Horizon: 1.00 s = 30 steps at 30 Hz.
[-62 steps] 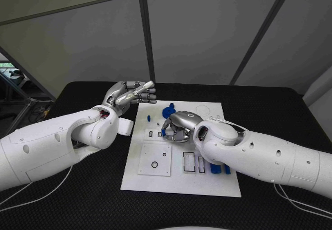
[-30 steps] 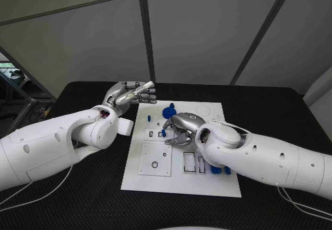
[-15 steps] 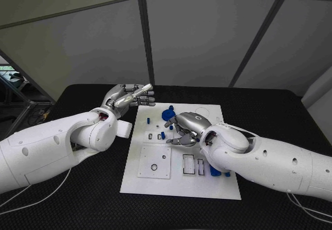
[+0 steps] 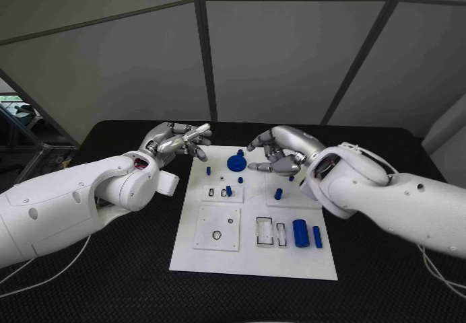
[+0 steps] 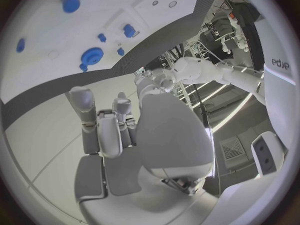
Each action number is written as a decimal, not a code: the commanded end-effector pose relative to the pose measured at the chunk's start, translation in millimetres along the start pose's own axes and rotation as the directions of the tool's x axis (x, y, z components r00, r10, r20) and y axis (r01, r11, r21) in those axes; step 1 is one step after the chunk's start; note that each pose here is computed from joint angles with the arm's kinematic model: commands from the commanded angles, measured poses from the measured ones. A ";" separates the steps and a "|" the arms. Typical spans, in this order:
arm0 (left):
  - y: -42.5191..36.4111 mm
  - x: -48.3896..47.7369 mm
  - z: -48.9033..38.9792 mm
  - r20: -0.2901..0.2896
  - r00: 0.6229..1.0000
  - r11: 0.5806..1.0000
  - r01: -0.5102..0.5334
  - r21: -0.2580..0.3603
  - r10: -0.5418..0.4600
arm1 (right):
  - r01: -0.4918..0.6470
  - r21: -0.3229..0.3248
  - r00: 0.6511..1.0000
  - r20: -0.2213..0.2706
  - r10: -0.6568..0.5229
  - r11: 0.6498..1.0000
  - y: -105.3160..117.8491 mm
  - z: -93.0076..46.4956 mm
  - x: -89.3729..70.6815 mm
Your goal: Assemble the parts on the task board
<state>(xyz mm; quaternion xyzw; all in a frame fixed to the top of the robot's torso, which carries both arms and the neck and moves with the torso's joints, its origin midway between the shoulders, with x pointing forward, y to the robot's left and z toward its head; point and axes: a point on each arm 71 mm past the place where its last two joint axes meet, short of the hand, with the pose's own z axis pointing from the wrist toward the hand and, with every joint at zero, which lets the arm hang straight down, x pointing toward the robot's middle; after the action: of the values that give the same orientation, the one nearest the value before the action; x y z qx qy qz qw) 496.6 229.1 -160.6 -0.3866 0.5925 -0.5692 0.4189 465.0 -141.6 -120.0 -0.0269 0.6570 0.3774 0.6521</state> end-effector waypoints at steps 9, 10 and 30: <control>15.9 4.9 3.8 -0.324 0.876 0.822 -0.460 -0.336 0.358 | -0.352 0.084 0.935 0.089 0.344 0.932 -54.8 2.5 -58.0; 15.1 5.5 5.7 -0.339 0.860 0.799 -0.490 -0.347 0.380 | -0.362 0.089 0.931 0.096 0.354 0.928 -58.9 2.1 -60.5; 12.6 47.1 48.1 -0.521 0.576 0.474 -0.817 -0.330 0.630 | -0.362 0.091 0.929 0.120 0.351 0.928 -70.6 4.5 -67.5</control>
<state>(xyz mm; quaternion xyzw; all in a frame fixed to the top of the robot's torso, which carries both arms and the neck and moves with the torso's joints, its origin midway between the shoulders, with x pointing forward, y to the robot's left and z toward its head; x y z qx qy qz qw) 524.8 165.8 -174.8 -0.1244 0.8802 -0.2410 0.3895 516.3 -222.2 -95.0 0.1545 0.6408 0.4453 0.6059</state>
